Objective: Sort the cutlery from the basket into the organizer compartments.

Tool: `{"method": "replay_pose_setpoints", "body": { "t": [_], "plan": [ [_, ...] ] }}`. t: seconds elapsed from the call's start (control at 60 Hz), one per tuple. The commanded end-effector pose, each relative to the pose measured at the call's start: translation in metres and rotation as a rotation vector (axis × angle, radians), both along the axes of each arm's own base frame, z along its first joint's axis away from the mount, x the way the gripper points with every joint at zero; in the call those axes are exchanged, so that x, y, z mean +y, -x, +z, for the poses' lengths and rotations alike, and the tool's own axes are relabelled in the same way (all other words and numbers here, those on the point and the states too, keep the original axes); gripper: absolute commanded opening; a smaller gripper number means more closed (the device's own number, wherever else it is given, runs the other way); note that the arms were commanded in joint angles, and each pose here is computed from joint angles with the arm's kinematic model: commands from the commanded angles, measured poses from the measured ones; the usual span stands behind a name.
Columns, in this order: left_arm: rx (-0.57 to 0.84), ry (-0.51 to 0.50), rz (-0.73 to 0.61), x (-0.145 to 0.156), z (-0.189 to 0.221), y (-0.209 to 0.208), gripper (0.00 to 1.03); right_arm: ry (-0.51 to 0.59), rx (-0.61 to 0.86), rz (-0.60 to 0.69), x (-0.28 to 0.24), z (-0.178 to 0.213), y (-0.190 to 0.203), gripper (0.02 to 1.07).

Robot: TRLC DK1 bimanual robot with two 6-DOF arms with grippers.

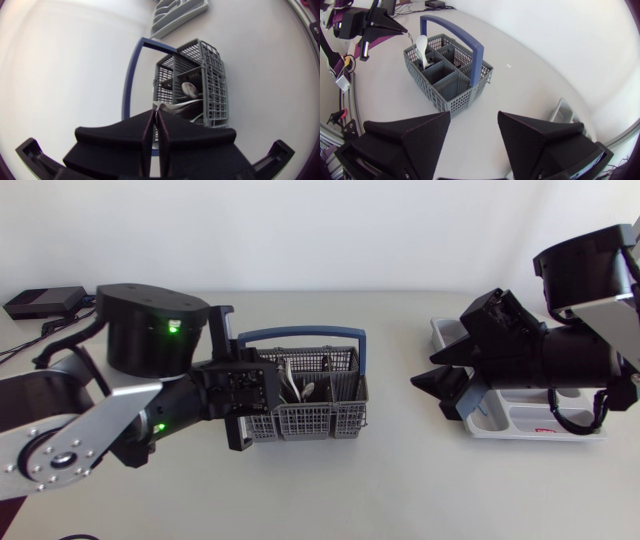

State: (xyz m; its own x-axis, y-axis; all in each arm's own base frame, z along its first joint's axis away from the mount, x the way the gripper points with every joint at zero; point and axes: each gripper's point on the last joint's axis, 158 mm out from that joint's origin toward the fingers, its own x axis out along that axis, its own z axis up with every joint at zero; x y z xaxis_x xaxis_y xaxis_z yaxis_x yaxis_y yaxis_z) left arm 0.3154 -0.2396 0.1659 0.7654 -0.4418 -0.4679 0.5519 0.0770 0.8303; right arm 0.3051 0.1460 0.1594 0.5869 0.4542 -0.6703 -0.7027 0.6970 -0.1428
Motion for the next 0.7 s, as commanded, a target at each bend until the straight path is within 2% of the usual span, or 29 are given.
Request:
{"method": "replay_pose_setpoints", "body": {
  "t": [0.0, 0.217, 0.433, 0.65, 0.683],
  "plan": [
    [-0.064, 0.0, -0.027, 0.0, 0.015, 0.011, 0.03, 0.007, 0.035, -0.012, 0.001, -0.011, 0.01, 0.72],
    [-0.093, 0.013, -0.027, 0.004, 0.031, 0.024, 0.03, 0.004, 0.023, 0.0, 0.009, -0.008, 0.016, 0.72],
    [-0.045, 0.048, -0.006, 0.011, 0.035, 0.035, 0.03, 0.007, 0.001, 0.016, 0.017, -0.003, 0.023, 0.72],
    [0.104, 0.217, 0.058, 0.006, 0.061, 0.042, 0.03, 0.012, -0.083, 0.035, 0.028, 0.015, 0.033, 0.72],
    [0.145, 0.269, 0.069, 0.002, 0.068, 0.044, 0.03, 0.021, -0.106, 0.044, 0.033, 0.017, 0.035, 0.72]
  ]
}}
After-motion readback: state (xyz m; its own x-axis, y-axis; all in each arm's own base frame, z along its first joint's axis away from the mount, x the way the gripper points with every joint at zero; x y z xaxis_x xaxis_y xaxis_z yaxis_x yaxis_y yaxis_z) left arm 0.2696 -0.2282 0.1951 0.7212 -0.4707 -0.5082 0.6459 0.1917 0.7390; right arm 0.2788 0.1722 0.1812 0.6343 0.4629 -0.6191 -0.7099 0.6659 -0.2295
